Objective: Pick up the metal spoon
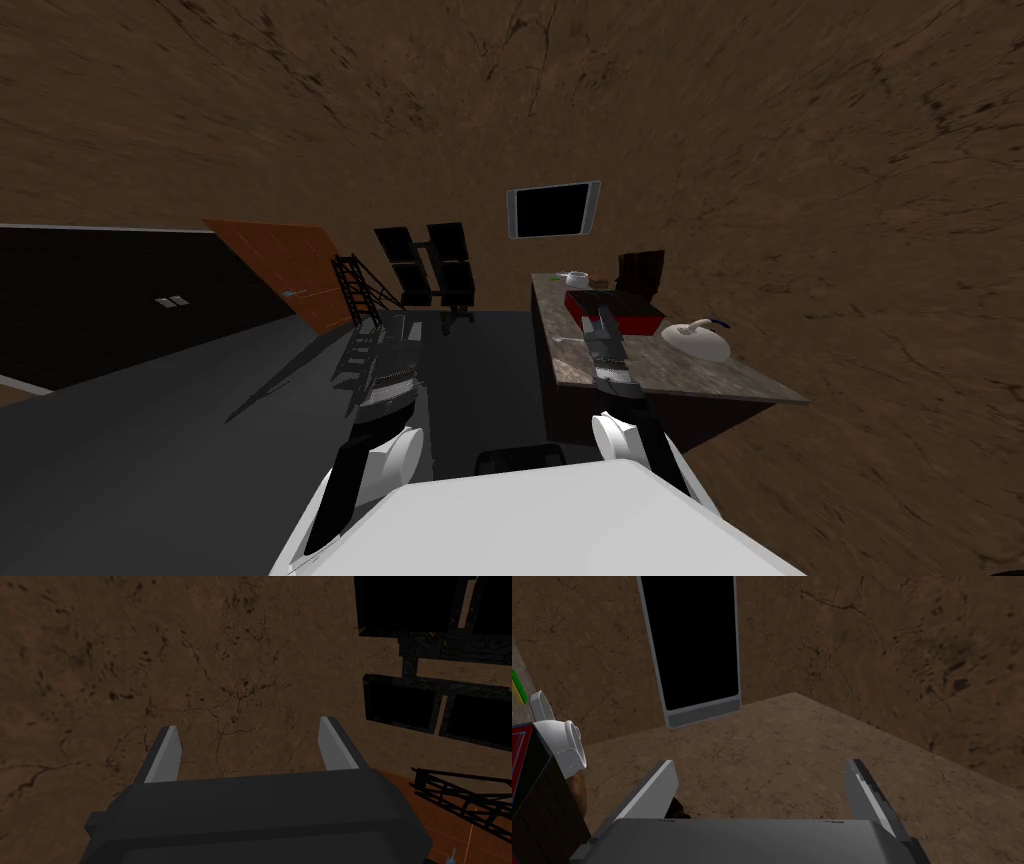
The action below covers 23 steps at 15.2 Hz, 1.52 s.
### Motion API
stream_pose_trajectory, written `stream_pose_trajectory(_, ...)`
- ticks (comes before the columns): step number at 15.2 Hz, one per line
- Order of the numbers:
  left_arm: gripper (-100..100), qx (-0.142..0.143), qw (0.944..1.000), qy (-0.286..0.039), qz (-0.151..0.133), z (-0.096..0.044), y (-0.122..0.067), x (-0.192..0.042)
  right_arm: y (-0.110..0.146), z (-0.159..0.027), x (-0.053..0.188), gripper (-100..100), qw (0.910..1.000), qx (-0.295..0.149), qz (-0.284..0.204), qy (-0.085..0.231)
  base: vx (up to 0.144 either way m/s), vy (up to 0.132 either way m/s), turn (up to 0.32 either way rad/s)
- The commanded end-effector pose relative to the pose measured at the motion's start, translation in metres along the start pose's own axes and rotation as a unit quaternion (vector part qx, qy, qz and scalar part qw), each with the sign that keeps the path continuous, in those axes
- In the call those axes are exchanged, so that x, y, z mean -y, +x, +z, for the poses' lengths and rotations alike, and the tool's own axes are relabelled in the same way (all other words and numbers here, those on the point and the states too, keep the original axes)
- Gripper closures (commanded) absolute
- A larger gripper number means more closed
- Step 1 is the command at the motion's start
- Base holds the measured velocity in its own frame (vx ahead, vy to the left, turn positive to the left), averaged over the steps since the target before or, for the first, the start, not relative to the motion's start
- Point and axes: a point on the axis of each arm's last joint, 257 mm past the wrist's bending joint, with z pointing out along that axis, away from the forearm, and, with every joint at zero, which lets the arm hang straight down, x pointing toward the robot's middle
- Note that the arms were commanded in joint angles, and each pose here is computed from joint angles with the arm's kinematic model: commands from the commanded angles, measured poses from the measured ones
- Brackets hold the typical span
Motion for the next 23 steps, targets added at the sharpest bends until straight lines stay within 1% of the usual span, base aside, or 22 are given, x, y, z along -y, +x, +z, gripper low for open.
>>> stream_pose_trajectory(1, 0, 0.000, 1.0000, 0.000, 0.000, 0.000, 0.000, 0.000, 0.006, -0.002, 0.004, -100, 0.9996, -0.024, -0.013, 0.003, 0.000, 0.006, 0.017)
stream_pose_trajectory(2, 0, 0.000, 1.0000, 0.000, 0.000, 0.000, 0.000, 0.000, 0.006, -0.002, 0.004, -100, 0.9996, -0.026, -0.014, 0.003, 0.000, 0.009, 0.030)
stream_pose_trajectory(3, 0, 0.000, 1.0000, 0.000, 0.000, 0.000, 0.000, 0.000, 0.010, -0.004, 0.007, -100, 0.9988, -0.042, -0.023, 0.005, 0.000, 0.012, 0.042)
stream_pose_trajectory(4, 0, 0.000, 1.0000, 0.000, 0.000, 0.000, 0.000, 0.000, 0.011, -0.004, 0.007, -100, 0.9986, -0.046, -0.025, 0.005, 0.000, 0.011, 0.033)
stream_pose_trajectory(5, 0, 0.000, 1.0000, 0.000, 0.000, 0.000, 0.000, 0.000, 0.015, -0.007, 0.012, -100, 0.9974, -0.062, -0.036, 0.009, 0.000, 0.014, 0.046)
stream_pose_trajectory(8, 0, 0.000, 1.0000, 0.000, 0.000, 0.000, 0.000, 0.000, 0.021, -0.011, 0.018, -100, 0.9944, -0.090, -0.053, 0.013, -0.001, 0.017, 0.042)
stream_pose_trajectory(9, 0, 0.000, 1.0000, 0.000, 0.000, 0.000, 0.000, 0.000, 0.025, -0.014, 0.025, -100, 0.9920, -0.107, -0.065, 0.018, -0.002, 0.020, 0.060)
stream_pose_trajectory(10, 0, 0.000, 1.0000, 0.000, 0.000, 0.000, 0.000, 0.000, 0.026, -0.015, 0.025, -100, 0.9909, -0.114, -0.069, 0.017, -0.001, 0.018, 0.054)
stream_pose_trajectory(11, 0, 0.000, 1.0000, 0.000, 0.000, 0.000, 0.000, 0.000, 0.030, -0.019, 0.032, -100, 0.9879, -0.130, -0.082, 0.023, 0.003, 0.023, 0.069)
stream_pose_trajectory(12, 0, 0.000, 1.0000, 0.000, 0.000, 0.000, 0.000, 0.000, 0.031, -0.020, 0.033, -100, 0.9862, -0.140, -0.086, 0.022, 0.003, 0.024, 0.067)
stream_pose_trajectory(13, 0, 0.000, 1.0000, 0.000, 0.000, 0.000, 0.000, 0.000, 0.034, -0.025, 0.041, -100, 0.9827, -0.154, -0.099, 0.028, 0.001, 0.028, 0.087)
stream_pose_trajectory(15, 0, 0.000, 1.0000, 0.000, 0.000, 0.000, 0.000, 0.000, 0.035, -0.026, 0.042, -100, 0.9802, -0.166, -0.105, 0.028, 0.004, 0.022, 0.041)
stream_pose_trajectory(16, 0, 0.000, 1.0000, 0.000, 0.000, 0.000, 0.000, 0.000, 0.038, -0.032, 0.051, -100, 0.9745, -0.186, -0.121, 0.033, 0.003, 0.021, 0.080)
stream_pose_trajectory(17, 0, 0.000, 1.0000, 0.000, 0.000, 0.000, 0.000, 0.000, 0.039, -0.033, 0.051, -100, 0.9727, -0.193, -0.125, 0.033, 0.002, 0.021, 0.073)
stream_pose_trajectory(18, 0, 0.000, 1.0000, 0.000, 0.000, 0.000, 0.000, 0.000, 0.041, -0.039, 0.061, -100, 0.9667, -0.210, -0.140, 0.039, 0.003, 0.027, 0.094)
stream_pose_trajectory(19, 0, 0.000, 1.0000, 0.000, 0.000, 0.000, 0.000, 0.000, 0.042, -0.041, 0.061, -100, 0.9637, -0.220, -0.145, 0.039, 0.005, 0.025, 0.073)
stream_pose_trajectory(20, 0, 0.000, 1.0000, 0.000, 0.000, 0.000, 0.000, 0.000, 0.042, -0.041, 0.061, -100, 0.9636, -0.221, -0.146, 0.039, 0.003, 0.016, 0.017)
stream_pose_trajectory(21, 0, 0.000, 1.0000, 0.000, 0.000, 0.000, 0.000, 0.000, 0.043, -0.048, 0.072, -100, 0.9551, -0.242, -0.164, 0.045, 0.003, 0.025, 0.085)
stream_pose_trajectory(22, 0, 0.000, 1.0000, 0.000, 0.000, 0.000, 0.000, 0.000, 0.043, -0.049, 0.073, -100, 0.9528, -0.249, -0.168, 0.044, 0.008, 0.025, 0.090)
stream_pose_trajectory(23, 0, 0.000, 1.0000, 0.000, 0.000, 0.000, 0.000, 0.000, 0.044, -0.057, 0.083, -100, 0.9446, -0.267, -0.185, 0.050, 0.011, 0.030, 0.106)
